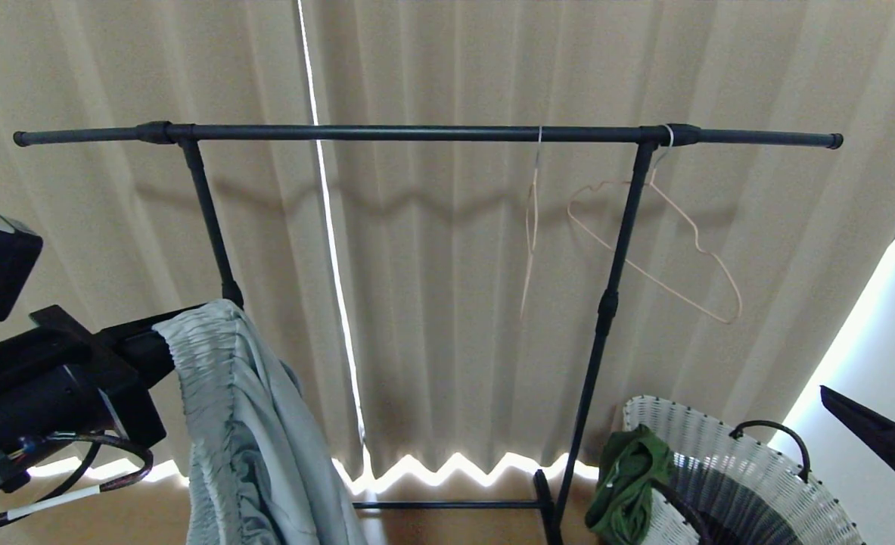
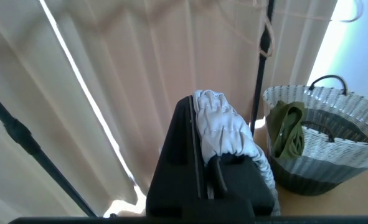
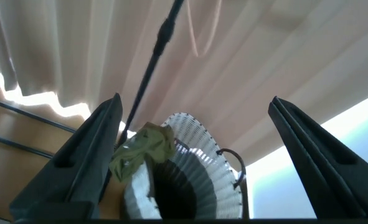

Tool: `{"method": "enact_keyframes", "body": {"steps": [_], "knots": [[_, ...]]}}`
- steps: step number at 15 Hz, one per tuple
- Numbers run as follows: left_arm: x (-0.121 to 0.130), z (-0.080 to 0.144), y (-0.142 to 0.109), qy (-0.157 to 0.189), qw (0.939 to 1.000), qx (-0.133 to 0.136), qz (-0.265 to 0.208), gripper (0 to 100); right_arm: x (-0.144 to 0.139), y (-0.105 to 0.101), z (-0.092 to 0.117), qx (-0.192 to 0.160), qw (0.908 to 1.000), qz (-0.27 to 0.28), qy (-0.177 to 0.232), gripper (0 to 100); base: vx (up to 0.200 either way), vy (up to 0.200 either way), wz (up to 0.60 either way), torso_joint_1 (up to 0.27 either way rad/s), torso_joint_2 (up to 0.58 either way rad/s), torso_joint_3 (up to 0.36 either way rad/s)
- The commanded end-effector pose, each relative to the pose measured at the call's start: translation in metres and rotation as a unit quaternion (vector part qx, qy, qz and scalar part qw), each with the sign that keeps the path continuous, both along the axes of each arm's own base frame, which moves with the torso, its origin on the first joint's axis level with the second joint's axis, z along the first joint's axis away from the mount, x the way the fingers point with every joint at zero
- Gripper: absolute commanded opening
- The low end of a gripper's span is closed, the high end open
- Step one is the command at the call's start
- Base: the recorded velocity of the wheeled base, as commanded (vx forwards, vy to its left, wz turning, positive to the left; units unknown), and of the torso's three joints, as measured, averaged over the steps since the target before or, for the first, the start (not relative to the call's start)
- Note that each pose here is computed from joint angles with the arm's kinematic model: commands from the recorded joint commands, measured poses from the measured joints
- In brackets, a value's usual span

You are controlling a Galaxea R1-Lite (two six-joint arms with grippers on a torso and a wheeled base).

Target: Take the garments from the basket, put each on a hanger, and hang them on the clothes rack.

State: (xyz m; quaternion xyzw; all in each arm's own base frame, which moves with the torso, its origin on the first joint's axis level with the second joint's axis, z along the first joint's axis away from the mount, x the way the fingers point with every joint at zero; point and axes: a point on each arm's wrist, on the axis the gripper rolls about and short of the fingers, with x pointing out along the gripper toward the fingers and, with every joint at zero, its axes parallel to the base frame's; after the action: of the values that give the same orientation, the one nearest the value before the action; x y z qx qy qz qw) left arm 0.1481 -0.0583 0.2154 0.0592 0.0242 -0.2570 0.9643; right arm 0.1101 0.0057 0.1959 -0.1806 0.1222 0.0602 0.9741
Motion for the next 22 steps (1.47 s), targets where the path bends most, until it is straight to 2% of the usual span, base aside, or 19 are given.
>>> {"method": "enact_keyframes", "body": {"steps": [1, 4, 9, 13, 22], "knots": [[0.000, 0.000, 0.000, -0.001, 1.0000, -0.001, -0.001, 0, 0.001, 0.000, 0.000, 0.000, 1.0000, 0.000, 0.002, 100, 0.000, -0.200, 0.00, 0.012, 0.00, -0.002], [0.000, 0.001, 0.000, -0.004, 1.0000, 0.000, -0.002, 0, 0.001, 0.000, 0.000, 0.000, 1.0000, 0.000, 0.000, 100, 0.000, -0.200, 0.00, 0.006, 0.01, 0.002], [-0.010, 0.003, 0.003, -0.019, 0.9998, -0.002, -0.002, 0, 0.000, 0.000, 0.000, 0.001, 1.0000, 0.002, 0.000, 100, 0.000, 0.000, 0.00, 0.000, 0.00, 0.000], [-0.010, -0.001, 0.004, -0.010, 1.0000, -0.001, -0.001, 0, 0.000, 0.001, 0.000, 0.001, 1.0000, 0.005, 0.003, 100, 0.000, 0.000, 0.00, 0.000, 0.00, 0.000], [-0.009, -0.007, 0.008, 0.001, 0.9999, 0.003, 0.012, 0, 0.000, 0.001, 0.003, 0.007, 1.0000, 0.007, -0.001, 100, 0.200, 0.000, 0.00, 0.002, 0.00, 0.004]]}}
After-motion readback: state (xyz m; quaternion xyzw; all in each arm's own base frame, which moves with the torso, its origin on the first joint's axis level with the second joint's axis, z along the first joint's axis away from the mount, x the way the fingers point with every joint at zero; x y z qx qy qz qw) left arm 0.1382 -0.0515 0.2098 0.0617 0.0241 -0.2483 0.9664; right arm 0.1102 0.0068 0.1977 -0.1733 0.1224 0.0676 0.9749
